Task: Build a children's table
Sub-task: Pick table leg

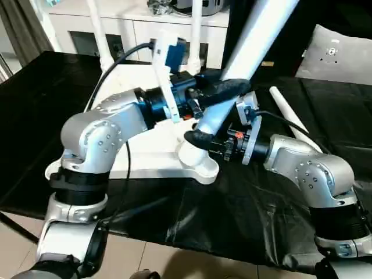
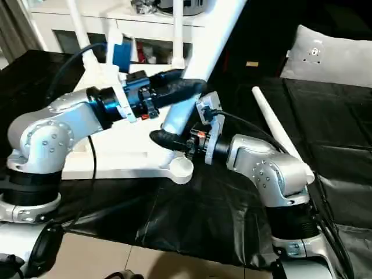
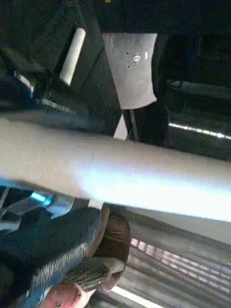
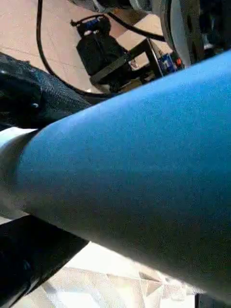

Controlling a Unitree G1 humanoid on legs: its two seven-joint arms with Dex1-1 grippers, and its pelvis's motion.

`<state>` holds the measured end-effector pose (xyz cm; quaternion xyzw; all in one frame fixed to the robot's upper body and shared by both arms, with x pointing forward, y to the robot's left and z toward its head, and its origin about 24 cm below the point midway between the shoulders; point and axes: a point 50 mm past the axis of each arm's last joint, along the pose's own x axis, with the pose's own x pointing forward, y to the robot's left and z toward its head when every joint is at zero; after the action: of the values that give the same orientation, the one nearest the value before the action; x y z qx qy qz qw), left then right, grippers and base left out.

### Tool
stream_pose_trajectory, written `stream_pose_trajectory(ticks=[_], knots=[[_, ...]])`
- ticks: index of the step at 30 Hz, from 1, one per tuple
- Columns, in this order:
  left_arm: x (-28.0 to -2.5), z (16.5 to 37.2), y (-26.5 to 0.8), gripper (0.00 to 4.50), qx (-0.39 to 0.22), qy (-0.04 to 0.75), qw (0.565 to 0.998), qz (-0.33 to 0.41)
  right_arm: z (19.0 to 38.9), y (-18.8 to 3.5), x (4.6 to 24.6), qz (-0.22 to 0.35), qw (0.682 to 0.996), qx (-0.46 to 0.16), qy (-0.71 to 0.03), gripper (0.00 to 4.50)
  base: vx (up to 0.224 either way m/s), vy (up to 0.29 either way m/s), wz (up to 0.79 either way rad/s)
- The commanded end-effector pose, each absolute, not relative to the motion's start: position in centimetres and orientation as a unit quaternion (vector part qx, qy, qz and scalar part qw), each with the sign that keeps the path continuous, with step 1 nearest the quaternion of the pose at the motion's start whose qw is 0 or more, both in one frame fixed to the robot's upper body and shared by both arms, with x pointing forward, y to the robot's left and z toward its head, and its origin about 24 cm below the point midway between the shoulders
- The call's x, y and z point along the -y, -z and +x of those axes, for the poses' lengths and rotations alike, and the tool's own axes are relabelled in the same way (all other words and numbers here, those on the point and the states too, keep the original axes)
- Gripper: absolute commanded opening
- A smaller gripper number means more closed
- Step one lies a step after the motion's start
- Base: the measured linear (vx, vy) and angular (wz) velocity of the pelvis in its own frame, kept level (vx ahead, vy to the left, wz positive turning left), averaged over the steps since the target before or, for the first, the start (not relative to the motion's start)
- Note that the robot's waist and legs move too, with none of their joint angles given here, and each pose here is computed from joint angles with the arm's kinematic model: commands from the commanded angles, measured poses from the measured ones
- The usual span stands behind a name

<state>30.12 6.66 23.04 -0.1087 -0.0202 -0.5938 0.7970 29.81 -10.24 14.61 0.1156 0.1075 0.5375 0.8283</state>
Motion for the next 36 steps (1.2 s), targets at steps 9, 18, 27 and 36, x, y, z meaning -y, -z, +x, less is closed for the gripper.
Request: stream_pose_trajectory(ticks=[9,18,27,36], knots=[[-6.3,29.3,-24.4,3.96,0.068,0.626,0.753,-0.191,30.3,-13.5,11.5,0.148,0.877,-0.1,-0.446,1.96,0.0,0.0,0.0],[-10.1,31.4,-21.5,4.03,0.051,0.536,0.828,-0.156,30.3,-11.9,13.5,0.138,0.937,-0.1,-0.303,1.92,0.0,0.0,0.0],[-12.0,29.3,-14.0,4.03,-0.084,0.544,0.832,0.066,29.1,-10.5,14.5,0.094,0.965,-0.095,-0.225,1.91,0.0,0.0,0.0],[-13.3,29.5,-9.5,3.35,-0.126,0.534,0.82,0.16,27.7,-11.2,14.5,0.063,0.968,-0.021,-0.242,1.91,0.0,0.0,0.0]])
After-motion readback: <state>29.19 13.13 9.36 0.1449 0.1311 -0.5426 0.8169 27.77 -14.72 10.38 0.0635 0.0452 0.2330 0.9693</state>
